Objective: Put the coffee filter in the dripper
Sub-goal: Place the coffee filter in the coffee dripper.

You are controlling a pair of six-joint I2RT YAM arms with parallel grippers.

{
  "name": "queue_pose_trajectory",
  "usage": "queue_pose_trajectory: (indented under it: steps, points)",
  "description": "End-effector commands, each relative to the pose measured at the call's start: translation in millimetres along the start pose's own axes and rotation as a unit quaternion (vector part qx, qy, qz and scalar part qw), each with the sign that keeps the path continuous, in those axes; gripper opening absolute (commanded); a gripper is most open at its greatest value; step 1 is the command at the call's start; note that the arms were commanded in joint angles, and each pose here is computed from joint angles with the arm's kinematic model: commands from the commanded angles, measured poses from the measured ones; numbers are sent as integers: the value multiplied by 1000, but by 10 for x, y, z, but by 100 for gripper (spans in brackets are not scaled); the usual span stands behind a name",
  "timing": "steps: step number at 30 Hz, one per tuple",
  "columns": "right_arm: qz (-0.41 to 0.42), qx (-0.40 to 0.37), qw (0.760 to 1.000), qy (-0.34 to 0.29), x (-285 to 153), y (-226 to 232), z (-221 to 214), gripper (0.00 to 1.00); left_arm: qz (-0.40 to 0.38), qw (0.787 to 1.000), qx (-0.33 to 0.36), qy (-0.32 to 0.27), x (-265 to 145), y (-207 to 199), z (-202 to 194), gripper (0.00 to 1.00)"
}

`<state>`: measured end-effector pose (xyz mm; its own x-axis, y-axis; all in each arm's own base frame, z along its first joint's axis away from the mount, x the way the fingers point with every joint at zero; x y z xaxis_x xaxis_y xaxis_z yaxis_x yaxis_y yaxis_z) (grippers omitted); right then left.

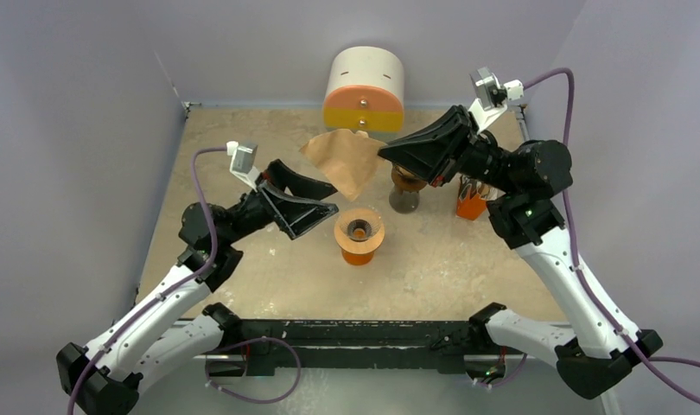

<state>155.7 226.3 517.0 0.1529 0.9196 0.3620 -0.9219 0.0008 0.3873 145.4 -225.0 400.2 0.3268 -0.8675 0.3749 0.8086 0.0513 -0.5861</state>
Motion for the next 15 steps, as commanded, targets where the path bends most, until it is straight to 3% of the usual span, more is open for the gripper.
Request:
queue_pose_trajectory:
  steps: [1, 15]
  points:
    - [25, -20, 998, -57, 53, 156, 143, 0, -69, 994, 28, -85, 20, -251, 273, 90]
    - [51, -11, 996, -69, 245, 150, 29, 0, -135, 981, 23, -134, 146, -371, 467, 85]
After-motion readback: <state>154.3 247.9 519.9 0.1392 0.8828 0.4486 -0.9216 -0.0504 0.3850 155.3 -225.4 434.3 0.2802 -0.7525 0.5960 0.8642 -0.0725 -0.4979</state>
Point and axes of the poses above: each gripper's point midway between its finger pads, its own x axis out along the fingers, its own y axis along the line the jaws close on, z = x × y, the point moved 4 cm from there along -x, back along the fingers, and after that the axes turned 2 degrees about x, right-handed, at the moved point
